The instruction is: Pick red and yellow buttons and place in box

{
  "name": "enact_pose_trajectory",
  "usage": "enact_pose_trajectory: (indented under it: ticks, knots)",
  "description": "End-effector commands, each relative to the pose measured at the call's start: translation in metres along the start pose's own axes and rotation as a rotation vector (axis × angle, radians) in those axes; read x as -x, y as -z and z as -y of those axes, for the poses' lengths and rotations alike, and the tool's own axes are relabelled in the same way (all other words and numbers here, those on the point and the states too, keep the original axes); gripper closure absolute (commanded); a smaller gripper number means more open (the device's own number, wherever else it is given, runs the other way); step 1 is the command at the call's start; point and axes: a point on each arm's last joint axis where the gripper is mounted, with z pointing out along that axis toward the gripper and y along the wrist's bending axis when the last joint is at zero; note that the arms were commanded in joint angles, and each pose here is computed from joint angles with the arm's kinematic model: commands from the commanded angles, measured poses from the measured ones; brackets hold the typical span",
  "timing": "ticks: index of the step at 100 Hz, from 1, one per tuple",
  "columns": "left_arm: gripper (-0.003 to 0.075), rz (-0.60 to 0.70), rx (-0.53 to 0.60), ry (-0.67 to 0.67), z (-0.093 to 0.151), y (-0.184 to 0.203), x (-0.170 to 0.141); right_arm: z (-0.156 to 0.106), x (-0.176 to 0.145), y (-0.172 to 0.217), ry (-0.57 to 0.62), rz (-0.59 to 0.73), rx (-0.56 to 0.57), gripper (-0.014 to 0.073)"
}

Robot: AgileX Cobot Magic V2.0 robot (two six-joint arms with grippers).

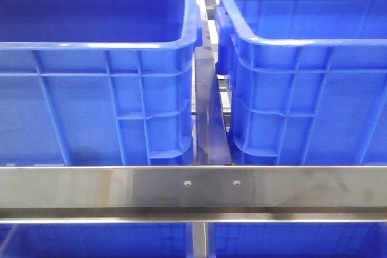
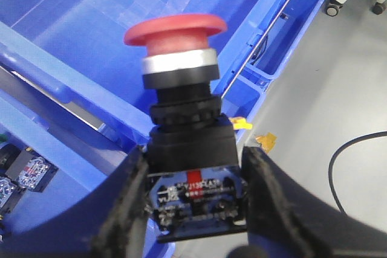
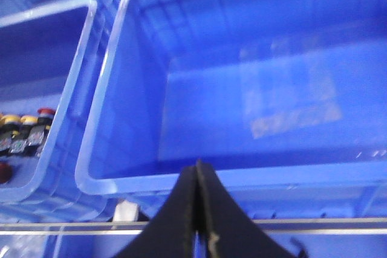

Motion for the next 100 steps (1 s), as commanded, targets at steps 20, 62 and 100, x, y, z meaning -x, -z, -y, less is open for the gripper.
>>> enact_pose_trajectory:
  ticks: [20, 62, 100]
  knots:
    - [0.0739, 0.138, -0.006, -0.005, 0.003, 0.021, 0.016, -0.009, 0.015, -0.019, -0.128, -0.001, 0.09, 0.0341]
    - [0.0739, 0.138, -0.006, -0.005, 0.003, 0.021, 0.016, -0.033, 0.022, -0.027, -0.268, -0.023, 0.39, 0.0159]
    - [0.0739, 0.138, -0.006, -0.005, 0.003, 0.021, 0.016, -0.046, 0.026, -0.082, -0.368, -0.189, 0.694, 0.0159]
